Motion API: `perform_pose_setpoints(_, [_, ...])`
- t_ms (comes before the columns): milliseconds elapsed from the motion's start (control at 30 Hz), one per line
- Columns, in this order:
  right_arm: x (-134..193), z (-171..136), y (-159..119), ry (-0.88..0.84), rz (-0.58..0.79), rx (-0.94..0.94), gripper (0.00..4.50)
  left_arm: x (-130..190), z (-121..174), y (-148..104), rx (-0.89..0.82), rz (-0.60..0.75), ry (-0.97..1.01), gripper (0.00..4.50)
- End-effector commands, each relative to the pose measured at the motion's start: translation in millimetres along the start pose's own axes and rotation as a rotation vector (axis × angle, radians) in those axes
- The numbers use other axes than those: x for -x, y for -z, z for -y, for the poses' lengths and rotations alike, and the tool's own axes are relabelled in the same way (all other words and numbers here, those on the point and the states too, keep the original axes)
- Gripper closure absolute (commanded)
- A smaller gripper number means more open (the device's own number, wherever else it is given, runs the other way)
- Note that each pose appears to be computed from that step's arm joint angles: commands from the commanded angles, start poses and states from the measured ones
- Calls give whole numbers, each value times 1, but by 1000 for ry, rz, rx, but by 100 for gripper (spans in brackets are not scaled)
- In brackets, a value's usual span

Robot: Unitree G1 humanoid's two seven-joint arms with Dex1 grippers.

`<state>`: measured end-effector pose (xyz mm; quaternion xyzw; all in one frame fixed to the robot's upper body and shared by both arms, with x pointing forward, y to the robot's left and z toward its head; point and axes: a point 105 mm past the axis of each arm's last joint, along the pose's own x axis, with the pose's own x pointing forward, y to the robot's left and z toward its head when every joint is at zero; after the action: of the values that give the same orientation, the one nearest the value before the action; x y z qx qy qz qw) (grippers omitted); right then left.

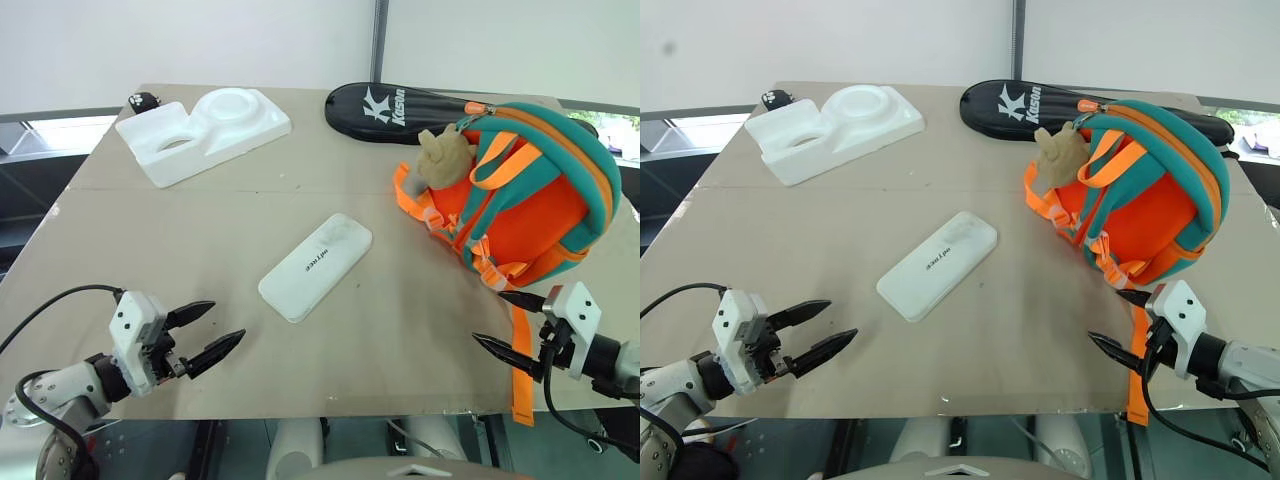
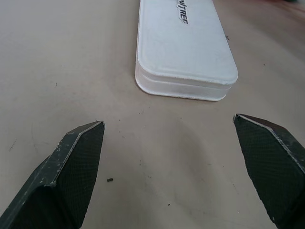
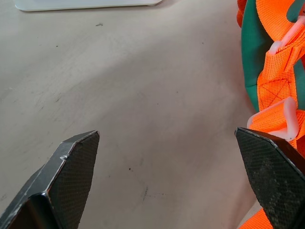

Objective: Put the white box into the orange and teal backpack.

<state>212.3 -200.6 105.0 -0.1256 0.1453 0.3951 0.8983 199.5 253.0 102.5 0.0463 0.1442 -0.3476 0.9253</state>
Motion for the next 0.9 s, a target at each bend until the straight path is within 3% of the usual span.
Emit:
perform_pose_setpoints(33, [-11,-1,-20,31,38,93,0,-3,0,-9,-9,38,-15,7])
perform_pose_setpoints(133, [-39,-16,-50,-24,109,137,0,-8,1,-13,39,83,-49,7])
perform_pose_setpoints(300, [-67,-26,-68,-101,148,71,0,-12,8,-13,91,120,-78,7])
perform_pose_setpoints(467, [-99,-19,-83,-92,184,53,215,-17,17,-7,168,145,-140,221])
perform_pose_setpoints(567, [-138,-8,-98,-14,195,98,371,-20,24,5,224,135,-211,377])
perform_pose_setpoints(633, [-165,-1,-113,64,208,146,448,-25,24,13,257,116,-290,448])
perform_pose_setpoints(767, [-198,17,-128,199,215,175,448,-36,34,13,265,113,-331,448])
perform_pose_setpoints(900, [-232,33,-116,235,134,236,448,-51,37,9,297,138,-384,448])
